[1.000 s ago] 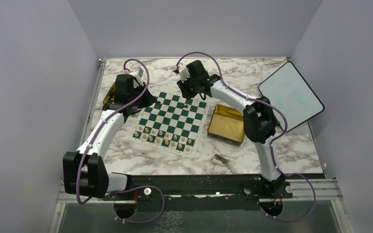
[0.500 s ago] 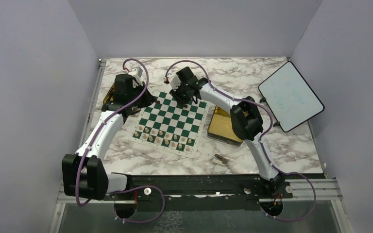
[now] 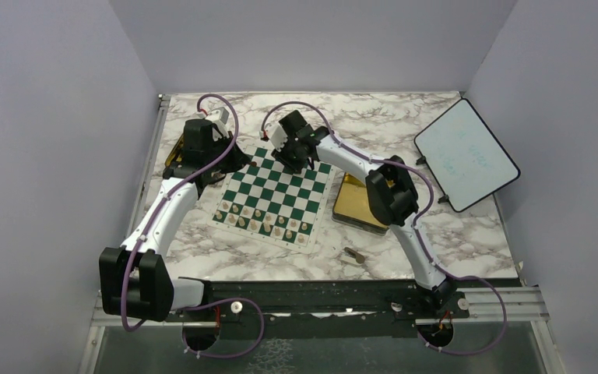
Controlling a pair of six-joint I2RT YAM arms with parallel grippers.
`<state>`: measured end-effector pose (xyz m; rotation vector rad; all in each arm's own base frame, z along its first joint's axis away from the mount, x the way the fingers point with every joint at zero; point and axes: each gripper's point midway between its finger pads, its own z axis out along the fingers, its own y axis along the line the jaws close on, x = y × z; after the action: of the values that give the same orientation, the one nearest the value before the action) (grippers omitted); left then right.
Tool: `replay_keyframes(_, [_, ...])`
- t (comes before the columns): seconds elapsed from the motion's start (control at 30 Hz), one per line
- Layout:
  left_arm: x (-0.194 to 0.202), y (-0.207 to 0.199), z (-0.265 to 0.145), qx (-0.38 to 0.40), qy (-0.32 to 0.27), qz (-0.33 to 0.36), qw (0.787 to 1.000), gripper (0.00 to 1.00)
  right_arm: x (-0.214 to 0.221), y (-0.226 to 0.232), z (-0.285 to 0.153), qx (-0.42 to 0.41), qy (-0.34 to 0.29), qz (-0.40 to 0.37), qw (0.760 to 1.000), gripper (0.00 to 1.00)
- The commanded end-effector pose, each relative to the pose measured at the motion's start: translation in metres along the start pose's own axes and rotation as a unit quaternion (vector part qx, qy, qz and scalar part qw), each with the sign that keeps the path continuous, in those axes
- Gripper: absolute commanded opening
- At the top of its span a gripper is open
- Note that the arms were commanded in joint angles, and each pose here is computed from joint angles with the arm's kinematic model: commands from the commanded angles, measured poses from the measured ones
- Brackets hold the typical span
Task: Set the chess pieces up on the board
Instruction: Pick up the chess piece from the chessboard.
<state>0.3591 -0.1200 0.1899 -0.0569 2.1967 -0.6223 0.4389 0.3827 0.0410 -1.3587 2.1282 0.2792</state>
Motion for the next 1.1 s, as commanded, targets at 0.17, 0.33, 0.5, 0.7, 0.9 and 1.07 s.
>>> replay_keyframes(0.17, [-0.013,-0.009,-0.010,0.018,-0.020,0.012,1.000,0.00,0.012,0.004,0.013,0.002,0.029,-0.016,0.999,0.34])
replay_keyframes(0.33, [-0.013,-0.010,-0.010,0.018,-0.020,0.011,1.000,0.00,0.012,0.003,0.011,0.004,0.035,-0.016,0.999,0.34])
replay_keyframes(0.5, [-0.013,-0.010,-0.010,0.019,-0.021,0.011,1.000,0.00,0.013,0.006,0.004,-0.001,0.045,-0.003,0.999,0.35])
replay_keyframes(0.7, [-0.013,-0.011,-0.010,0.022,-0.021,0.010,0.999,0.00,0.011,0.008,0.002,-0.007,0.044,0.003,0.999,0.34])
replay_keyframes(0.9, [-0.013,-0.011,-0.011,0.021,-0.023,0.010,0.999,0.00,0.011,0.007,0.005,-0.003,0.042,0.002,0.999,0.28])
replay_keyframes(1.07, [-0.013,-0.010,-0.011,0.021,-0.023,0.009,0.999,0.00,0.004,0.004,0.003,0.002,0.028,0.004,1.000,0.23])
